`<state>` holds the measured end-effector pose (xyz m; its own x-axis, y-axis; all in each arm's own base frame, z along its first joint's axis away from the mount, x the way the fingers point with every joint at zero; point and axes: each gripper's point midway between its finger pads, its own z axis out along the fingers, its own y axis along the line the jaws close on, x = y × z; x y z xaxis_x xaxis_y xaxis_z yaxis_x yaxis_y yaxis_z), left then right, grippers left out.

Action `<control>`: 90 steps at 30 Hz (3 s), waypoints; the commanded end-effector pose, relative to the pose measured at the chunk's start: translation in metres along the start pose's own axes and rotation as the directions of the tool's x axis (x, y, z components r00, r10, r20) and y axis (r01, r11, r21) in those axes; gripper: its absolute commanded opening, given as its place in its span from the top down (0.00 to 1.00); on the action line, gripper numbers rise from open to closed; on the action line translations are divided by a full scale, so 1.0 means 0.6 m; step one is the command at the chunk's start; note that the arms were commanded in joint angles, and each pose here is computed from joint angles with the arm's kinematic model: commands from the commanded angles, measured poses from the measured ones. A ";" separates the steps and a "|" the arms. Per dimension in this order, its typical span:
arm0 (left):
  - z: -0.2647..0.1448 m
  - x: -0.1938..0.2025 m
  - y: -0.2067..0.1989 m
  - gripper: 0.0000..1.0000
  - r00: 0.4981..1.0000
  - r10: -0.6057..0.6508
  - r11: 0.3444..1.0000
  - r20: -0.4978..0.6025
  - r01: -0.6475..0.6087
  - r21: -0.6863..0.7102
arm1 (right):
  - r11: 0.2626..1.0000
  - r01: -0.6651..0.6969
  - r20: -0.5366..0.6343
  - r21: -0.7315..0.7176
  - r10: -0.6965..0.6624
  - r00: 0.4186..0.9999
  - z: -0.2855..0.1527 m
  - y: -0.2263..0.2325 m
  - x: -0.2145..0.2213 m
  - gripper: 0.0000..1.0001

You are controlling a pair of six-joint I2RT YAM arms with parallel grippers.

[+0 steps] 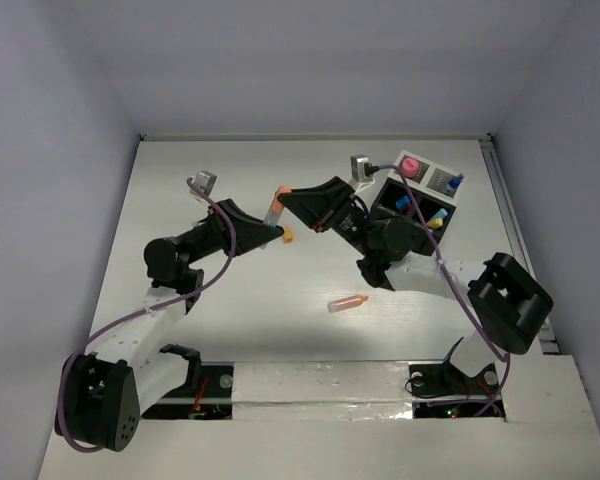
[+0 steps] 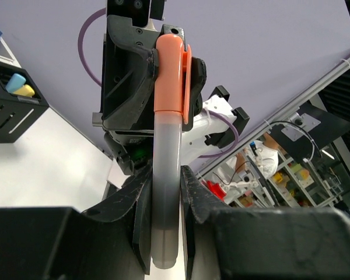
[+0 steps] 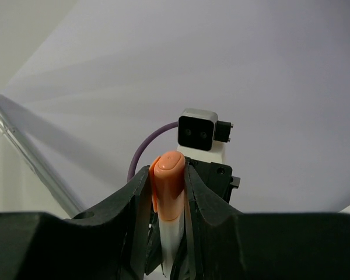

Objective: Sort the stationery into containers
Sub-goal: Close the pen cap on the pen, then place the pen in the storage box.

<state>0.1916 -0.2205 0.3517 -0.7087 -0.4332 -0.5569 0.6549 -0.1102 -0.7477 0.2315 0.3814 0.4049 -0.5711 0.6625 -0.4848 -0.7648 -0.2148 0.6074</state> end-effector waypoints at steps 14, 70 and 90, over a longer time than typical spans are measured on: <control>0.019 -0.076 -0.153 1.00 0.921 0.332 0.899 0.206 -0.375 0.227 | 0.992 -0.082 -0.447 -0.099 0.030 0.894 -0.078 0.035 0.183 1.00; -0.109 0.032 0.065 0.01 0.838 0.512 0.680 -0.188 -0.529 -0.507 | -0.273 0.328 -0.419 0.905 -0.708 0.568 -0.465 -0.134 -0.435 1.00; -0.110 0.034 0.061 0.01 0.833 0.522 0.676 -0.181 -0.534 -0.507 | -0.384 0.309 -0.491 0.870 -0.631 0.600 -0.531 -0.245 -0.440 0.99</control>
<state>0.1838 -0.1745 0.2855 -0.3285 -0.2545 -0.9096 0.6739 0.6116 -0.4145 0.3923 0.0047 0.2271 -0.0784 0.1399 -0.9871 0.3989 0.9118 0.0975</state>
